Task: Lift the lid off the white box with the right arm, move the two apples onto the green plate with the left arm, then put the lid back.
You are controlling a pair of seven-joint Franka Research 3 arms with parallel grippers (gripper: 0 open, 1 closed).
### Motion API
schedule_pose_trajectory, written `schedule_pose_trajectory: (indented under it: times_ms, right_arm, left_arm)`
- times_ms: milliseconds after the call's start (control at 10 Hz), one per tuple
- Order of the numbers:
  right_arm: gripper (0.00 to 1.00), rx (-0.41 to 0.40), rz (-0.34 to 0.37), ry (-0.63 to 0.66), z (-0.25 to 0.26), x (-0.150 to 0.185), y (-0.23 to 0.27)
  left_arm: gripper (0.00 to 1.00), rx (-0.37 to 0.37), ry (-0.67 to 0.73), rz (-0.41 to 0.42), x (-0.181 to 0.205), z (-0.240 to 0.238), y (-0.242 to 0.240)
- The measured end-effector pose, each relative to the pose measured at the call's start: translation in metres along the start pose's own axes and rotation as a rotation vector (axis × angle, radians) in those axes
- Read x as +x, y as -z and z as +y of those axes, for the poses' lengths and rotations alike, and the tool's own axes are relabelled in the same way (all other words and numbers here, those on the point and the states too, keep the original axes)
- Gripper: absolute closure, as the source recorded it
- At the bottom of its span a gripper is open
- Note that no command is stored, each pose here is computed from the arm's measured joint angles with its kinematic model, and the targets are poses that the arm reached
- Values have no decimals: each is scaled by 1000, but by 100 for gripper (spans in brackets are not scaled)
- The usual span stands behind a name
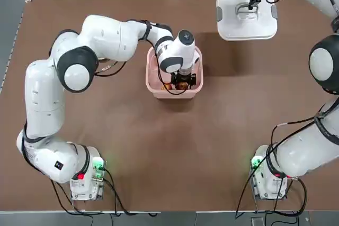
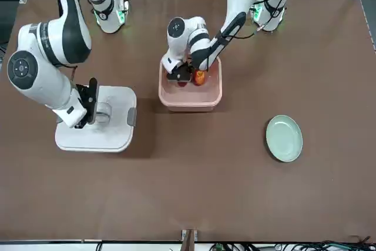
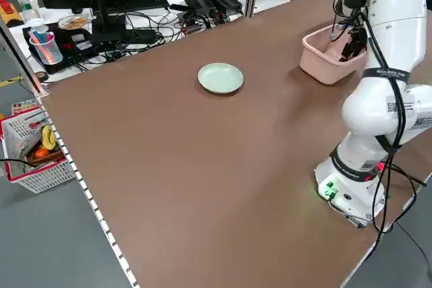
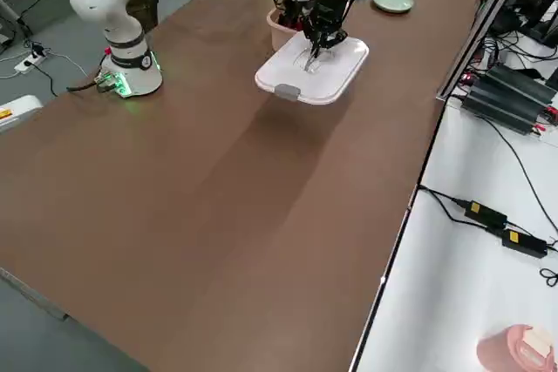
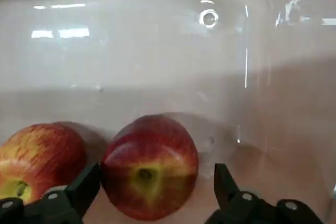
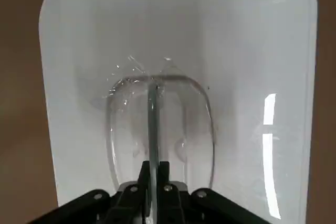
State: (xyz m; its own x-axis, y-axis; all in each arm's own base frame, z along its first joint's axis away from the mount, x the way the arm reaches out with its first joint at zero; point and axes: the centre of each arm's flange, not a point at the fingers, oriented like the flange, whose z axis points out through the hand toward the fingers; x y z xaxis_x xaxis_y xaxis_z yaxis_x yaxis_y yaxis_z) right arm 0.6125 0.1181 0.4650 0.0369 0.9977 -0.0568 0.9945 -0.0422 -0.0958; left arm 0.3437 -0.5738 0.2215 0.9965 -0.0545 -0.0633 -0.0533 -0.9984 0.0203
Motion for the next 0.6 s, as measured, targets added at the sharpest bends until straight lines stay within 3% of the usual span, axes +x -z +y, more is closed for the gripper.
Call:
schedule_pose_trajectory:
  times_ms: [100, 200, 300, 600]
  right_arm:
    - [93, 1, 0, 3, 0, 1, 0]
    - [93, 14, -3, 5, -2, 1, -2]
    - [93, 34, -7, 7, -4, 1, -4]
    - [93, 99, -22, 16, -11, 1, -12]
  left_arm:
    - [5, -1, 3, -2, 2, -1, -4]
    - [17, 1, 3, -4, 3, -3, -7]
    - [22, 0, -1, -1, 3, -3, -6]
    - [22, -1, -1, 1, 5, -3, -4]
